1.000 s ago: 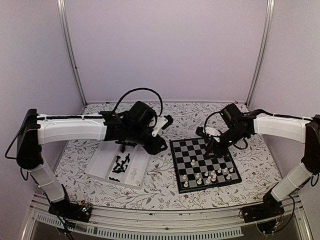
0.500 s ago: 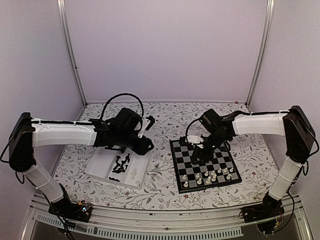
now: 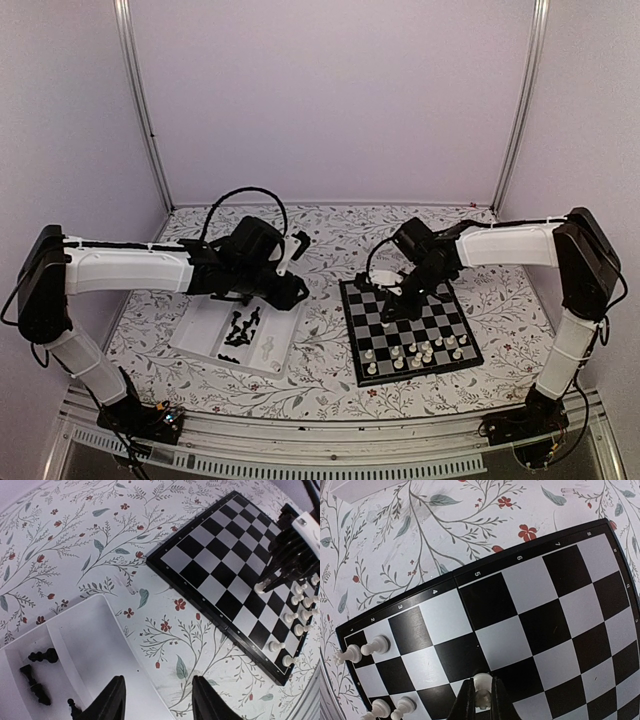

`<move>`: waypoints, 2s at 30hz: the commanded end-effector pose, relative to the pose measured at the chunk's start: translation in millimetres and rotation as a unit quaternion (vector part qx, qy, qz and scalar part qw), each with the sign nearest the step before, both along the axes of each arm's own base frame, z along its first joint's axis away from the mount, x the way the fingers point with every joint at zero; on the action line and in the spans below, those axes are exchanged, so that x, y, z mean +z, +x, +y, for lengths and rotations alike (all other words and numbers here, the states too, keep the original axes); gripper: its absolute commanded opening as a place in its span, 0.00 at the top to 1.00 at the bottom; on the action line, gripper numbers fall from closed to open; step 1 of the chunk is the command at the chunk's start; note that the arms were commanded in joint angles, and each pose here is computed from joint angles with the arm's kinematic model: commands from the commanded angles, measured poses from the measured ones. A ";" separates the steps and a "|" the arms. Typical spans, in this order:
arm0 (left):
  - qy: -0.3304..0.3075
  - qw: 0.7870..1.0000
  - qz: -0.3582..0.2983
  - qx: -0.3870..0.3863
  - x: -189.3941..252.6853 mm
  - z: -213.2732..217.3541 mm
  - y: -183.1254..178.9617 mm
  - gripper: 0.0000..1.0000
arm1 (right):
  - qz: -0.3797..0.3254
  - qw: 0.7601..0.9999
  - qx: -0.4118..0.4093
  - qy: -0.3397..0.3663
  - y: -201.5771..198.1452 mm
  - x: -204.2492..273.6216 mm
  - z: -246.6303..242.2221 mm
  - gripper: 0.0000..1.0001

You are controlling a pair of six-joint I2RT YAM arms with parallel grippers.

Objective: Set up the chess pieces on the board
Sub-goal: Pick up the chess piece from the chessboard, then place the chess piece on the chessboard.

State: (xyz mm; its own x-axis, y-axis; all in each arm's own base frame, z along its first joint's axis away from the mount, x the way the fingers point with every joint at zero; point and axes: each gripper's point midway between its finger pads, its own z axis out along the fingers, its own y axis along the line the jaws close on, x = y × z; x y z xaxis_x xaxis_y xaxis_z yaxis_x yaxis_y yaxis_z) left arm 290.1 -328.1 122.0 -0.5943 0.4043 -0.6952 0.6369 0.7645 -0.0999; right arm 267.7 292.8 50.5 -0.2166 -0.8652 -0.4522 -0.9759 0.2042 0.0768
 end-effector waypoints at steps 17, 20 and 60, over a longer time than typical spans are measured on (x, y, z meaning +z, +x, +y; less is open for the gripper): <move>0.003 1.000 0.001 -0.010 -2.8 -6.0 3.4 0.53 | -0.074 0.993 -0.086 0.000 -34.9 56.7 -126.7 0.96; 0.003 1.000 -0.001 -0.009 -1.9 -6.3 4.2 0.53 | -0.095 0.990 -0.097 -0.025 -44.2 50.1 -150.2 0.97; 0.008 1.000 0.021 -0.004 -17.0 -3.1 -1.0 0.53 | -0.019 0.996 -0.055 -0.070 -83.5 -6.2 -179.1 0.86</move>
